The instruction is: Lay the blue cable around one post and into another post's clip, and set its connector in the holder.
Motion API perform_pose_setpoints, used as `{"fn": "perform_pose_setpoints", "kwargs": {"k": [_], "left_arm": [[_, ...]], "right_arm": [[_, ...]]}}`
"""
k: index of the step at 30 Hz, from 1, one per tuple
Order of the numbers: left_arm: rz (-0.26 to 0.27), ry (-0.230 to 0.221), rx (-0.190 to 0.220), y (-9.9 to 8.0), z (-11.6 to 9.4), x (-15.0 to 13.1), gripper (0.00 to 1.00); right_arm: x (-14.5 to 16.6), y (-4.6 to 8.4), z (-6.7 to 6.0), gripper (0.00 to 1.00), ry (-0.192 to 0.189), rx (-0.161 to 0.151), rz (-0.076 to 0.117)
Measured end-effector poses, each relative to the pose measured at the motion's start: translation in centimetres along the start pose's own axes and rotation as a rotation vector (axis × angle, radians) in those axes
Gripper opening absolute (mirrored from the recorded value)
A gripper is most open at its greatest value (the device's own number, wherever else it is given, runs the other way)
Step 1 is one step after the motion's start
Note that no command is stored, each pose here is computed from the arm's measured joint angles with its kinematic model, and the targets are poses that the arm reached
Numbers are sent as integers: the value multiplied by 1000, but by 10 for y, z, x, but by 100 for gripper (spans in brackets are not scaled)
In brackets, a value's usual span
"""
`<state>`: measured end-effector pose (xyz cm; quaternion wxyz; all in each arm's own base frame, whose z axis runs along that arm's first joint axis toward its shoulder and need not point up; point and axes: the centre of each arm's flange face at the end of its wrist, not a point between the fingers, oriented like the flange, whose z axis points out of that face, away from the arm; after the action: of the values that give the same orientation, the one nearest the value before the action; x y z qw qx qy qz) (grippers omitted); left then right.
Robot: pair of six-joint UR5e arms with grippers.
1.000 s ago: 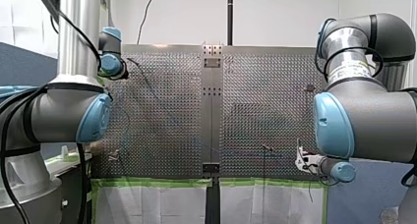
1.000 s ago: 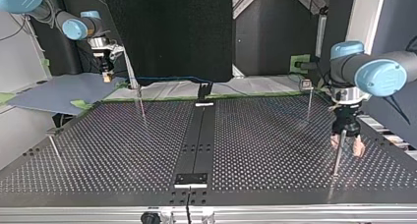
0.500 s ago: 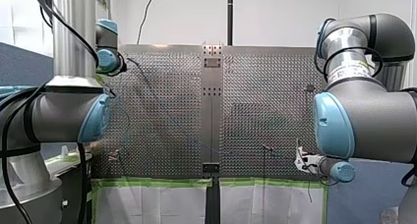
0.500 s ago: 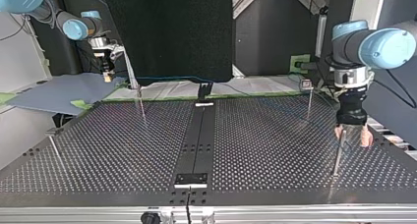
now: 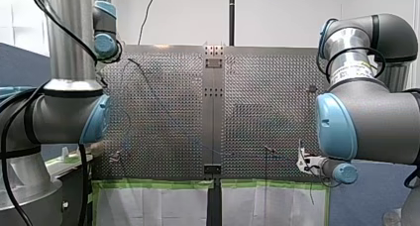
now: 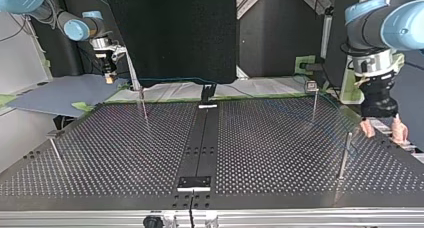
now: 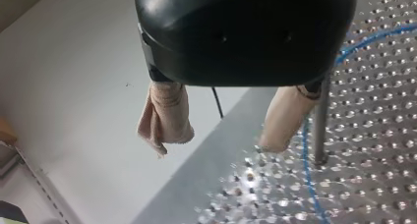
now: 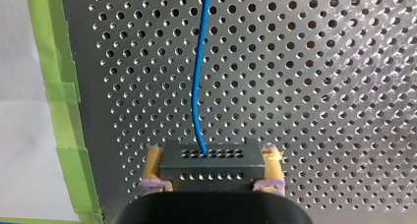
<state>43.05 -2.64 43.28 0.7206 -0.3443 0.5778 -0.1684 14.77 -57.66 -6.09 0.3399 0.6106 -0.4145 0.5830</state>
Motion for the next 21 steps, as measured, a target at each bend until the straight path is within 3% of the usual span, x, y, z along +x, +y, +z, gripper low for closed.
{"fn": "perform_pose_setpoints", "kwargs": {"k": [6,11,21], "left_arm": [[58,-62,-17,-24,-12,-30,100],[105,-79,-45,-36,-11,-43,100],[207,-4,38,-82,-16,-55,100]], "right_arm": [[0,0,0,0,3,0,8],[0,0,0,0,5,0,16],[1,0,1,0,5,1,25]]}}
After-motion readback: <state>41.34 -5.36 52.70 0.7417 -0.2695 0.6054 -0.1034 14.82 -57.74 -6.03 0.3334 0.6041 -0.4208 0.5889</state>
